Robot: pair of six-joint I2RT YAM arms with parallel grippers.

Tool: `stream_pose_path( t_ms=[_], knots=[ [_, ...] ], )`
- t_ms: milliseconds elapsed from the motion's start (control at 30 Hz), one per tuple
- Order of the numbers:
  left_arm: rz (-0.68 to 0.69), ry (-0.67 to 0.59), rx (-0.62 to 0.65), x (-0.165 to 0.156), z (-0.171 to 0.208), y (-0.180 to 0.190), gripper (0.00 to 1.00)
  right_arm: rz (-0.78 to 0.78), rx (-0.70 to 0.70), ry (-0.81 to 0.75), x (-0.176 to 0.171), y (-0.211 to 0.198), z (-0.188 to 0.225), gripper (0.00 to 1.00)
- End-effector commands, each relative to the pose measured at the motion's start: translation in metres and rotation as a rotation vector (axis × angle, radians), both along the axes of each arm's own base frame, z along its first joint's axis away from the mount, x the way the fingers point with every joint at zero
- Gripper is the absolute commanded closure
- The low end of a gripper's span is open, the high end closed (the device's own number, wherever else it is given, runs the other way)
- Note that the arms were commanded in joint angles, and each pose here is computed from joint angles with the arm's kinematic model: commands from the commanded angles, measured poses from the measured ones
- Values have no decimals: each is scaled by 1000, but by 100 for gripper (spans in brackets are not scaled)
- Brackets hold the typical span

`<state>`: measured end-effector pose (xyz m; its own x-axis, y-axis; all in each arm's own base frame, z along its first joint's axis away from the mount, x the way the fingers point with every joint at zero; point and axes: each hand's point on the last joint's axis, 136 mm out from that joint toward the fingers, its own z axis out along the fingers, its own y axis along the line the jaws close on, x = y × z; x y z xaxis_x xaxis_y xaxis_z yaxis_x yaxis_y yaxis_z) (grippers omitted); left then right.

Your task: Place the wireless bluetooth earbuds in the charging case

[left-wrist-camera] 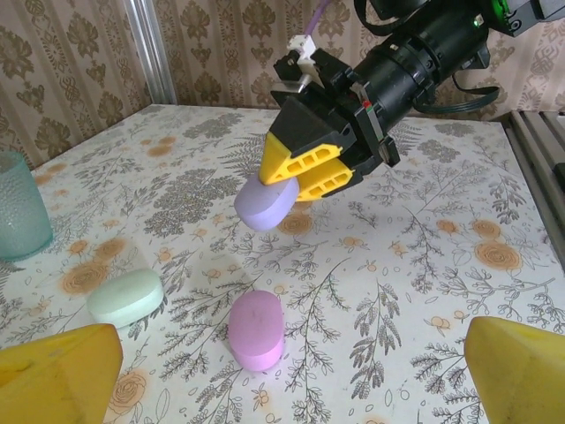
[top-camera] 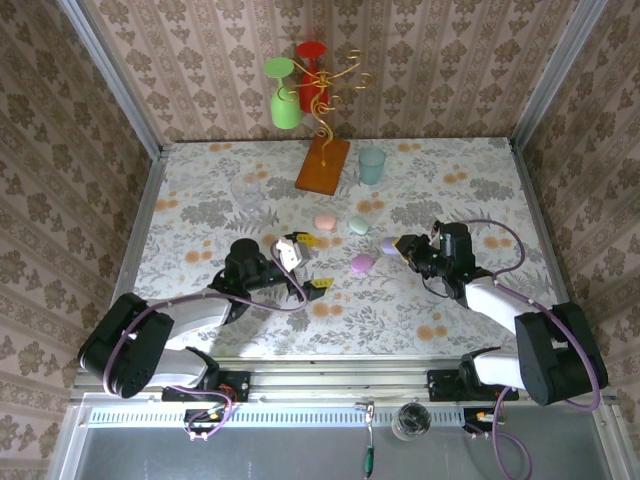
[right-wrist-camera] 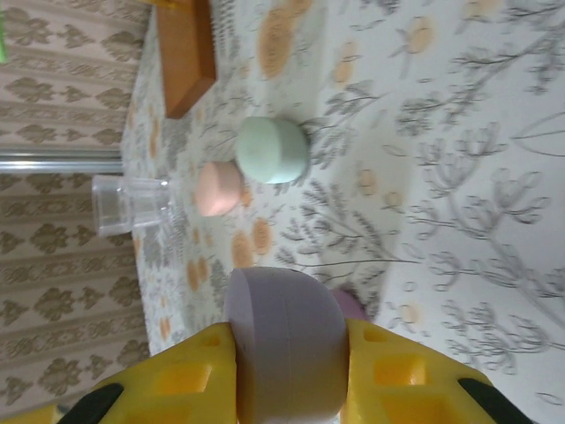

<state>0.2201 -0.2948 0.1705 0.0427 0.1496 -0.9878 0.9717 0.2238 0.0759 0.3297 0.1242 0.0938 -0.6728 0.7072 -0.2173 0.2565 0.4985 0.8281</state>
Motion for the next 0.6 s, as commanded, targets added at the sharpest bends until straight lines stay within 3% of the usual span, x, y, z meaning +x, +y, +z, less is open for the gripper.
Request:
stream_pose_path(
  t_ms=[0, 567],
  knots=[
    [-36, -3, 10, -8, -4, -1, 0, -40, -54, 21, 0, -12, -16, 87],
    [-90, 65, 59, -17, -14, -2, 0, -55, -198, 131, -12, -29, -60, 79]
  ],
)
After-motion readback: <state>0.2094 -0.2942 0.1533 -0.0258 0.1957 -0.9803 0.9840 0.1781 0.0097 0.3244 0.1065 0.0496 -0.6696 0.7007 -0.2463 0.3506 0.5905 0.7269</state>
